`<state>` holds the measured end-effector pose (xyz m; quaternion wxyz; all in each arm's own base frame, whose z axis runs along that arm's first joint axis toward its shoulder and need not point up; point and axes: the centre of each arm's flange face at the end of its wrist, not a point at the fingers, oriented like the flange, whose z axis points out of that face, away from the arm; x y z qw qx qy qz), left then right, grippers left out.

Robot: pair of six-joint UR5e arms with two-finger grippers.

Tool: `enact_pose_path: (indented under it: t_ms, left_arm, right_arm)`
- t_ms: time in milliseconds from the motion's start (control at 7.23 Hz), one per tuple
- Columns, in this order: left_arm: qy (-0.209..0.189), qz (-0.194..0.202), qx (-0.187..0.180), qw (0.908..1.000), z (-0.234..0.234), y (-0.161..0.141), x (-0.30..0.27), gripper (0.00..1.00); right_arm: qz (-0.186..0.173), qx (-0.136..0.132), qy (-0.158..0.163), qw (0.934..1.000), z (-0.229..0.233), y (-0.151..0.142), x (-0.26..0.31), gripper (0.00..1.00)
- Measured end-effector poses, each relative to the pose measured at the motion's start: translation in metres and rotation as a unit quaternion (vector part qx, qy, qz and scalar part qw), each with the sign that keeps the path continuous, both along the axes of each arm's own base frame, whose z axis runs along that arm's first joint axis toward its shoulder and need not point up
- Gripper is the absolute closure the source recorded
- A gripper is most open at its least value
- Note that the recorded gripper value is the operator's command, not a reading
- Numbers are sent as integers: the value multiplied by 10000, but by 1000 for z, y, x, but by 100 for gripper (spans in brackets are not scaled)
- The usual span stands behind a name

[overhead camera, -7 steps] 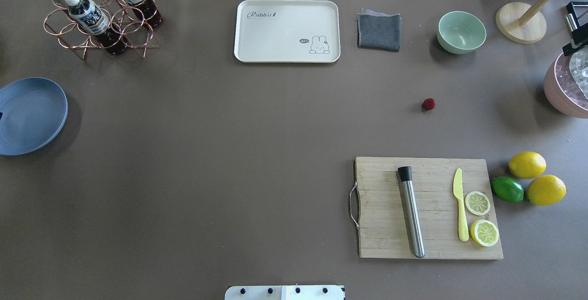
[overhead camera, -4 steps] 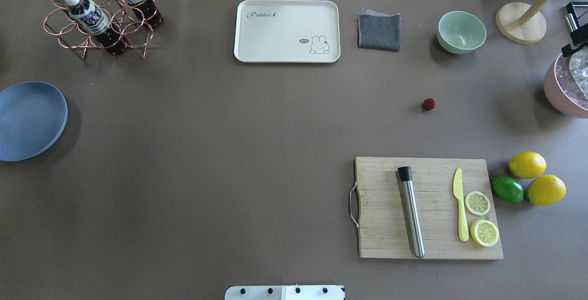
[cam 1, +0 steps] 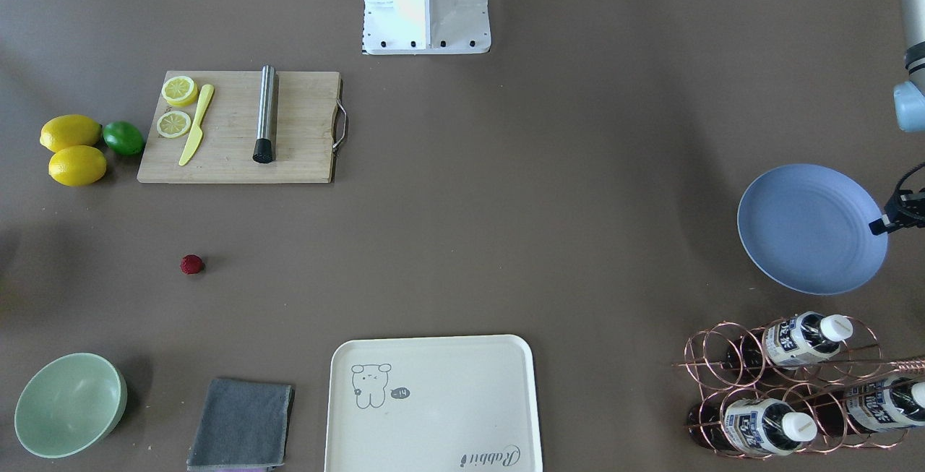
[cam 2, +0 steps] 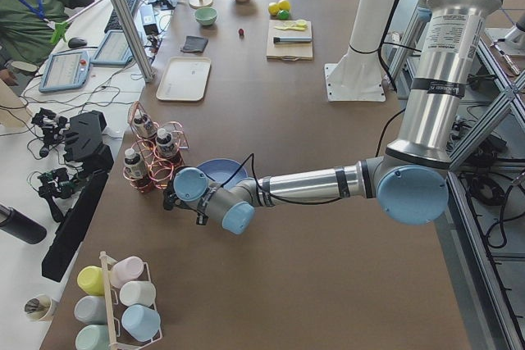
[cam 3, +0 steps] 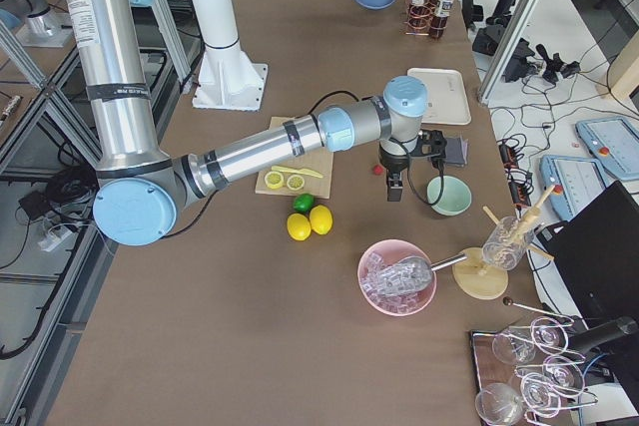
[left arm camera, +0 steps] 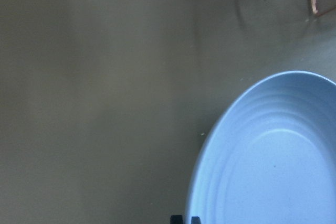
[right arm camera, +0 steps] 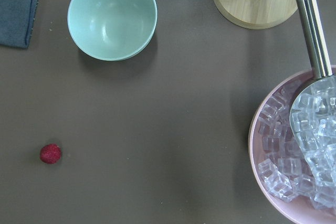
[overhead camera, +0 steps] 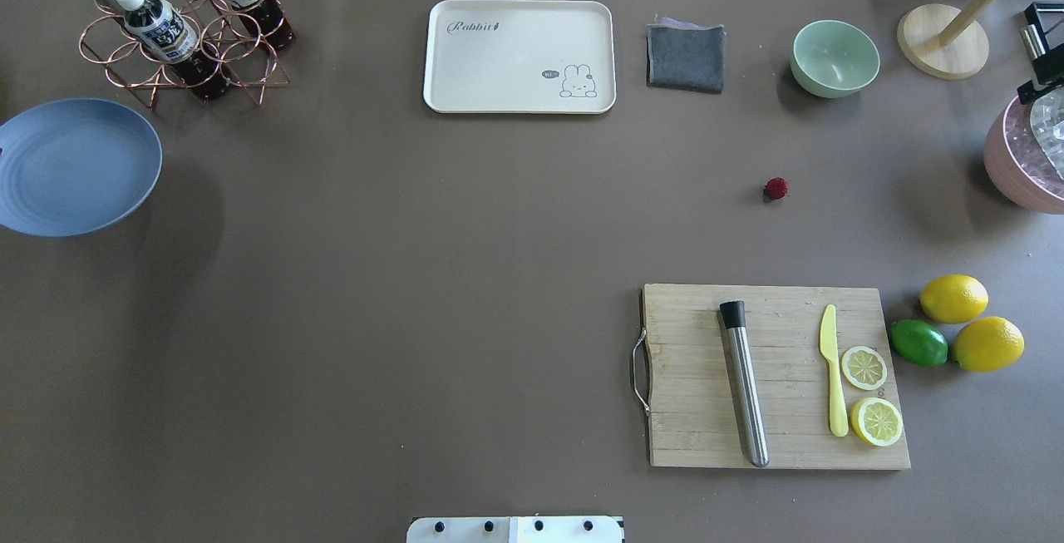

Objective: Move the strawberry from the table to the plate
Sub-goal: 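Slide the blue plate centerward with left gripper while right gripper nears strawberry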

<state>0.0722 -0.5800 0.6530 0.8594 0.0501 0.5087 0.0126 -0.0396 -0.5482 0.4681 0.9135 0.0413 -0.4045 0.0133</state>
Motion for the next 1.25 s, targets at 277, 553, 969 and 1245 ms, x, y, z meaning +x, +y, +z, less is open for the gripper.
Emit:
enact_pose_path:
  t_ms: [277, 553, 969, 1245]
  left_arm:
    - [221, -110, -170, 9996, -46, -7, 16, 100]
    - [462, -270, -497, 9973, -92, 15, 64, 100]
    - [831, -653, -1035, 9890, -166, 62, 152, 100]
    - [980, -875, -1242, 9835, -212, 73, 205, 100]
  right_arm:
    - [-81, 34, 19, 10000, -3, -1, -10, 0]
    - [-137, 40, 41, 9999, -13, -6, -29, 0]
    - [-115, -28, 64, 9999, -31, -14, -58, 0]
    - [29, 6, 42, 10000, -44, -17, -107, 0]
